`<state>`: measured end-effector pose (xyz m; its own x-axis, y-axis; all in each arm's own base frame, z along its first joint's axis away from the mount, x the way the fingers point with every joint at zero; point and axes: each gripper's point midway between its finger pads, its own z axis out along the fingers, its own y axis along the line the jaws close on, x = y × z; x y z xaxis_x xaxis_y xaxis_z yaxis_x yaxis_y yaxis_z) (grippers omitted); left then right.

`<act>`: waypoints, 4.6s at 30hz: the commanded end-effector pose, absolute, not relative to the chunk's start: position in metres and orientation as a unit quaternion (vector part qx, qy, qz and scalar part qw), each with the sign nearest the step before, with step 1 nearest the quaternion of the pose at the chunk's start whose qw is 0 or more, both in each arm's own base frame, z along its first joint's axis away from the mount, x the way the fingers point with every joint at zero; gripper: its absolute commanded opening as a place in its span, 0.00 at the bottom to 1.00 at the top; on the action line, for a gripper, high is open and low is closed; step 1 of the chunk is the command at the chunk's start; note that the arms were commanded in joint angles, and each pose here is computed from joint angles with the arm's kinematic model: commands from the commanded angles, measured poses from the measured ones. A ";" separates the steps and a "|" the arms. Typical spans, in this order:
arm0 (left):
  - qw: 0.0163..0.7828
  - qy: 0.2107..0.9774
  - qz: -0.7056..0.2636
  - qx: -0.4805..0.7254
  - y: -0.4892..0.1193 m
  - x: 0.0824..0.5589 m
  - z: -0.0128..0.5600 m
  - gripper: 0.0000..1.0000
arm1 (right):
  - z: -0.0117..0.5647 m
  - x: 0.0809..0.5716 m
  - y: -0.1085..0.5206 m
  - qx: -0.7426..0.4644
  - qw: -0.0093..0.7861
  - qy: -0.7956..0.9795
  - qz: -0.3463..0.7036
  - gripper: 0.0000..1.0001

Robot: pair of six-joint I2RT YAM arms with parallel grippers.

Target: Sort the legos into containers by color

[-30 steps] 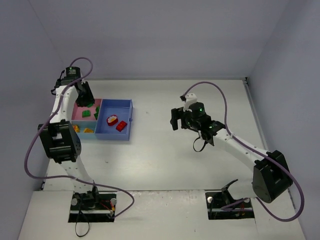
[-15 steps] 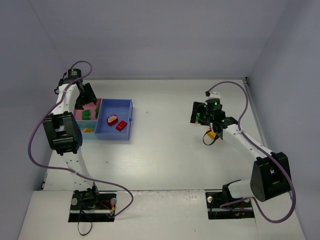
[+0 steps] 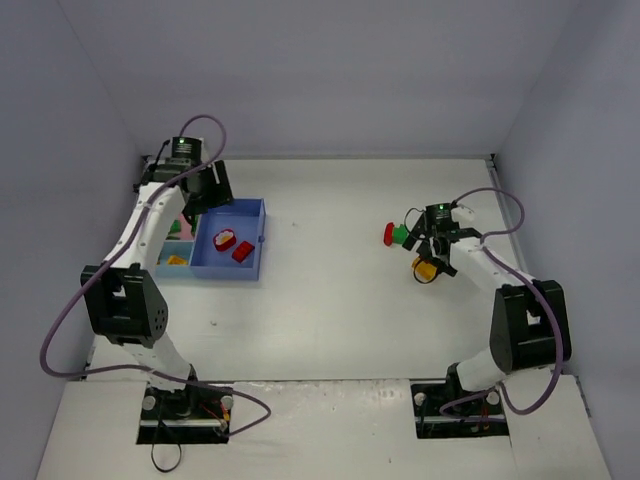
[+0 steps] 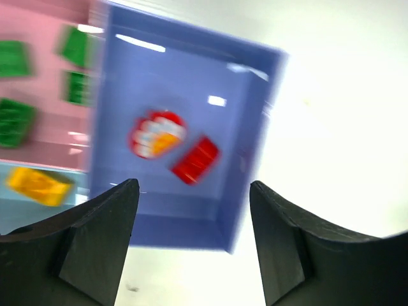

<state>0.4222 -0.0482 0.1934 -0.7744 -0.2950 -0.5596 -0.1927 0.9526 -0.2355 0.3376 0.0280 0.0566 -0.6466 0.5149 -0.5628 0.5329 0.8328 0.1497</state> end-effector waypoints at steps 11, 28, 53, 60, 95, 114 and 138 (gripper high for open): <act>0.308 0.937 -0.151 -0.062 -0.105 0.365 0.197 0.64 | 0.047 0.353 0.014 0.363 0.300 0.880 -0.060 1.00; 0.287 0.943 -0.160 -0.040 -0.115 0.352 0.184 0.64 | 0.103 0.418 0.059 0.017 0.370 0.929 -0.025 1.00; 0.284 0.939 -0.195 0.004 -0.147 0.336 0.189 0.64 | 0.080 0.435 0.063 -0.306 0.306 0.900 0.048 0.84; 0.283 0.939 -0.196 0.006 -0.150 0.337 0.187 0.64 | 0.054 0.430 0.054 -0.324 0.258 0.909 0.050 0.84; 0.261 0.944 -0.199 0.017 -0.157 0.331 0.175 0.64 | 0.064 0.455 0.121 -0.244 0.329 0.910 0.067 0.96; 0.265 0.944 -0.193 0.025 -0.159 0.324 0.179 0.64 | 0.064 0.432 0.083 -0.304 0.313 0.896 0.083 0.90; 0.262 0.947 -0.185 0.024 -0.155 0.316 0.177 0.64 | 0.003 0.427 0.094 -0.318 0.249 0.910 0.099 0.83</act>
<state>0.3156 -0.1542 0.1563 -0.8953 -0.0620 -0.4411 0.1028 0.9347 -0.3401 0.4272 0.0912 0.0100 -0.6719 -0.5186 -0.5289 -0.6178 0.7862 0.0140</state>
